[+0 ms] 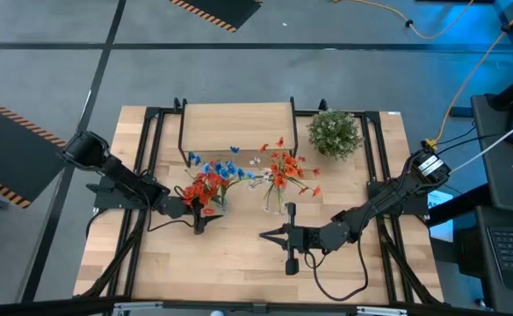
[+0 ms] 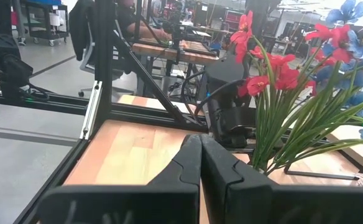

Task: Pick and place flowers into a vace then onto a shelf
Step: Put the left transparent vase on the shelf

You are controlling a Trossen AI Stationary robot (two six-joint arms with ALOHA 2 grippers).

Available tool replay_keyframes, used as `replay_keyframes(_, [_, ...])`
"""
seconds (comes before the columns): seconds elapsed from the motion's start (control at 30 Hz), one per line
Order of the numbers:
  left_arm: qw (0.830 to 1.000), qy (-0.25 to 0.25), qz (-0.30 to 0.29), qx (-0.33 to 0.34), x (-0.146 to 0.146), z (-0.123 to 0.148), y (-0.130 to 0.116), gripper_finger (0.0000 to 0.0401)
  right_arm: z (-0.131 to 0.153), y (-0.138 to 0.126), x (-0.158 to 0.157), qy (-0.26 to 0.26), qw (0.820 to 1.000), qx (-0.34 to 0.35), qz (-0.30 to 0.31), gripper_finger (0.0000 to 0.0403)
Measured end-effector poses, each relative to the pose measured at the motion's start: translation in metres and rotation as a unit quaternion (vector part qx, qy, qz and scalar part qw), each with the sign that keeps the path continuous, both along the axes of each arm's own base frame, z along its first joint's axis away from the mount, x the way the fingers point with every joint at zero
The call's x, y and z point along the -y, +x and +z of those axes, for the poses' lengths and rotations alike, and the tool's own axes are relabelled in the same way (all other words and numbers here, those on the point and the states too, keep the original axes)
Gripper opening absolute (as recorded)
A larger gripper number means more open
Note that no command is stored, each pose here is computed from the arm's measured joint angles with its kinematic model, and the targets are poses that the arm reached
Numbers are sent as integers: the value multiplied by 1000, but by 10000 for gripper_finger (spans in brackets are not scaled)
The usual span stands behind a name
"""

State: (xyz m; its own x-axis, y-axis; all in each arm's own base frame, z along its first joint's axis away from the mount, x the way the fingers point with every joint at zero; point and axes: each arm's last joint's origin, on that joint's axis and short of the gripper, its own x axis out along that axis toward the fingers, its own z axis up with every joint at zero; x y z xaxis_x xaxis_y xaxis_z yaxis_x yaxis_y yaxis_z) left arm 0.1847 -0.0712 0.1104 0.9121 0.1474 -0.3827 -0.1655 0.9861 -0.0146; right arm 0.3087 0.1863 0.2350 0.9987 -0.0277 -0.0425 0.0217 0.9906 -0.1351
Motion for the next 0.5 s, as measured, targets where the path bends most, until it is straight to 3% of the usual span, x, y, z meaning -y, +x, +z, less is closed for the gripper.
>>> replay_keyframes(0.5, [1000, -9, 14, 1, -10, 0, 4, 313, 0, 0, 0, -2, 1000, 0, 0, 4])
